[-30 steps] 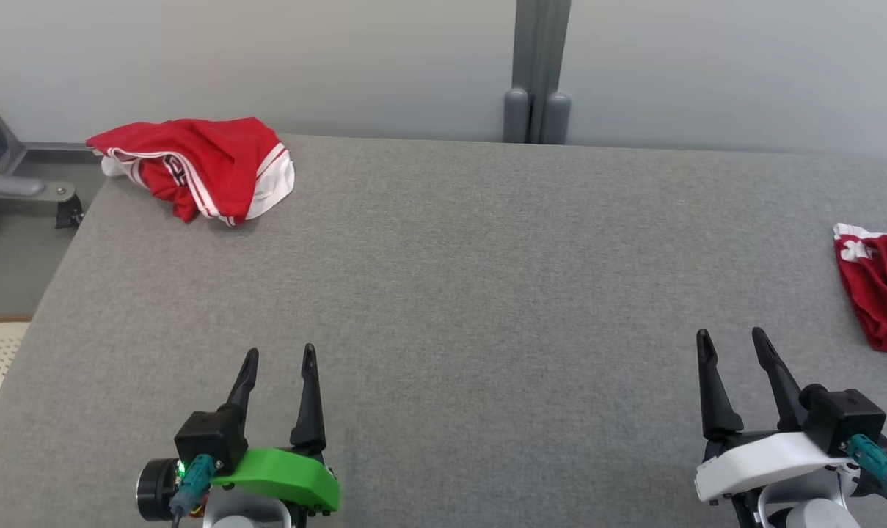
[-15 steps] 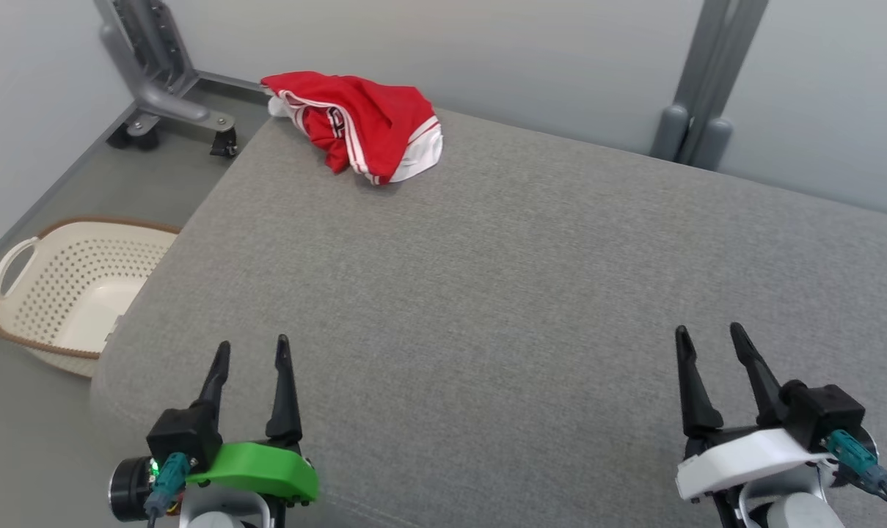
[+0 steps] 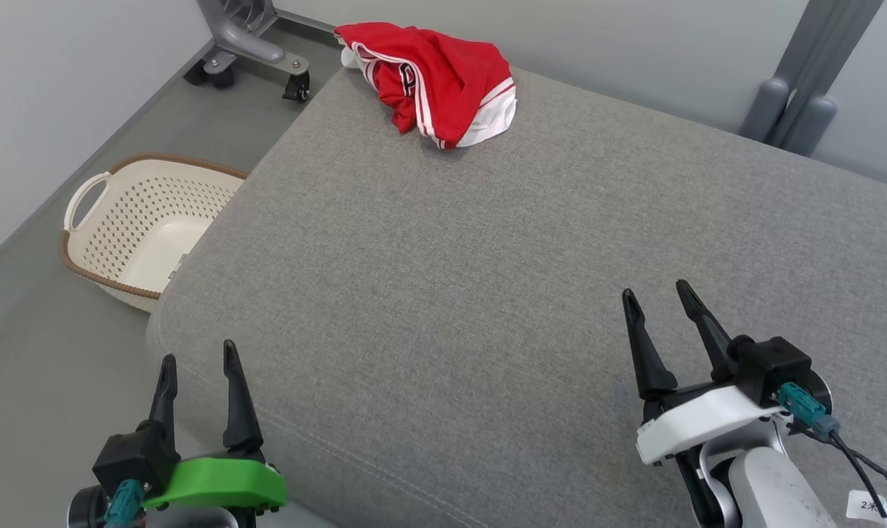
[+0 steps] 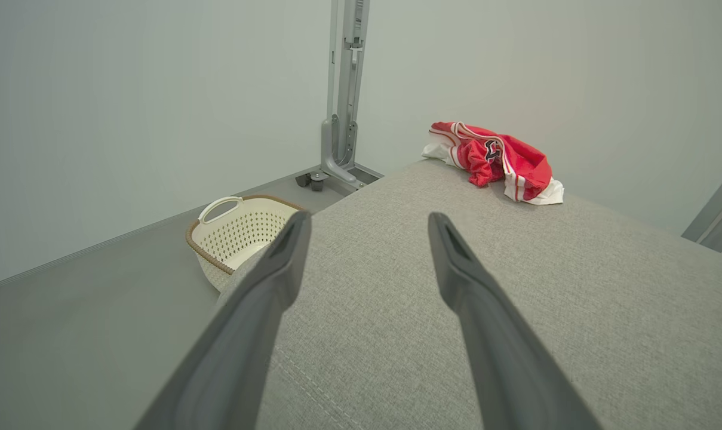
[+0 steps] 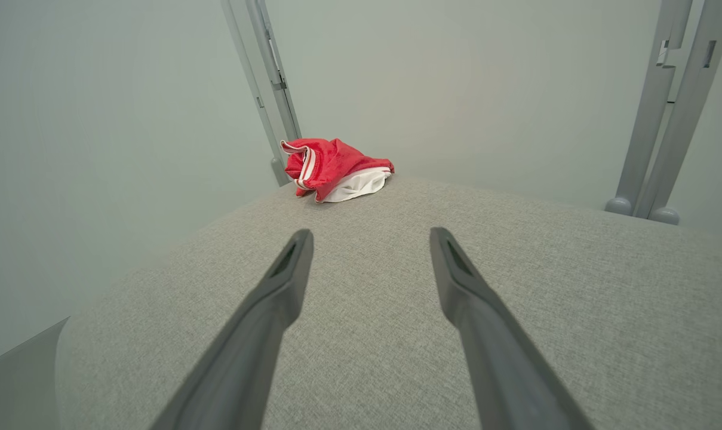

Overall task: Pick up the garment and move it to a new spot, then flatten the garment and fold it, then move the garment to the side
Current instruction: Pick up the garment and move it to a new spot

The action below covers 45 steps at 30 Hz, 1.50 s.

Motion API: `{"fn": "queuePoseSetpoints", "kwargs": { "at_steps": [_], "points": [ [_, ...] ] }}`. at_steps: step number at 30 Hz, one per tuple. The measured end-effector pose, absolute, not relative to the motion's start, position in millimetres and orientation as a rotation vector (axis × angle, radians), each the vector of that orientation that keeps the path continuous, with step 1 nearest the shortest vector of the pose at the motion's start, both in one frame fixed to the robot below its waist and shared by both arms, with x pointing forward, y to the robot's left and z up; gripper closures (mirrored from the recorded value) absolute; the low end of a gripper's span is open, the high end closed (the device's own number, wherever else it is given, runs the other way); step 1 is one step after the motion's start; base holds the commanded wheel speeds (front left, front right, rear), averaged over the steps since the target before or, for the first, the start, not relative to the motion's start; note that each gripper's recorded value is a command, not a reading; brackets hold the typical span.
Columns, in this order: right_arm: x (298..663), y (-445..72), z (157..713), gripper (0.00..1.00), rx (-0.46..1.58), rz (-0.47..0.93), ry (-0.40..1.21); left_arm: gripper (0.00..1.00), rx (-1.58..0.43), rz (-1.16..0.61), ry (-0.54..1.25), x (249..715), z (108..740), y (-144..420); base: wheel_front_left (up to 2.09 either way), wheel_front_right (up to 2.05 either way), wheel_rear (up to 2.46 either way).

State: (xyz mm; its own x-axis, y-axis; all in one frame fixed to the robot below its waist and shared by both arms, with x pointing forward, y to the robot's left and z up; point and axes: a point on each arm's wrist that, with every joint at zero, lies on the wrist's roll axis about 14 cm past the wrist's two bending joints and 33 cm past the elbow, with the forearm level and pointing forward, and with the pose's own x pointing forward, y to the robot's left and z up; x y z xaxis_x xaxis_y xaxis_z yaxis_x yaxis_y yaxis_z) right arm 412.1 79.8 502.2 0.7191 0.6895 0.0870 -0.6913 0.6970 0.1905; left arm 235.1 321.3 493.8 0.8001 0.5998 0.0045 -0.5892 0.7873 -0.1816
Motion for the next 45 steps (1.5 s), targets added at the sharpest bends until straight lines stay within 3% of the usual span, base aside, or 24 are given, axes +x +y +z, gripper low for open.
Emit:
{"fn": "queuePoseSetpoints", "kwargs": {
  "at_steps": [10, 15, 23, 32, 37, 45],
  "points": [
    [427, 73, 499, 0.00, 0.208, 0.738, -0.017, 0.00, -0.159, 0.692, -0.043, 230, 490, 335, 0.00, 0.00, 0.00],
    [441, 62, 499, 0.00, 0.196, 0.699, -0.031, 0.00, -0.110, 0.647, -0.054, 253, 500, 342, 0.00, 0.00, 0.00],
    [472, 38, 501, 0.00, 0.161, 0.612, -0.069, 0.00, 0.068, 0.452, -0.105, 351, 558, 361, 0.00, 0.00, 0.00],
    [496, 19, 509, 0.00, 0.120, 0.556, -0.114, 0.00, 0.204, 0.366, -0.049, 461, 599, 386, 0.00, 0.00, 0.00],
    [508, -15, 499, 0.00, 0.074, 0.468, -0.100, 0.00, 0.212, 0.320, 0.045, 515, 575, 376, 0.00, 0.00, 0.00],
    [521, -66, 461, 0.00, 0.021, 0.339, -0.035, 0.00, 0.086, 0.228, 0.310, 573, 461, 339, 0.00, 0.00, 0.00]
  ]
}}
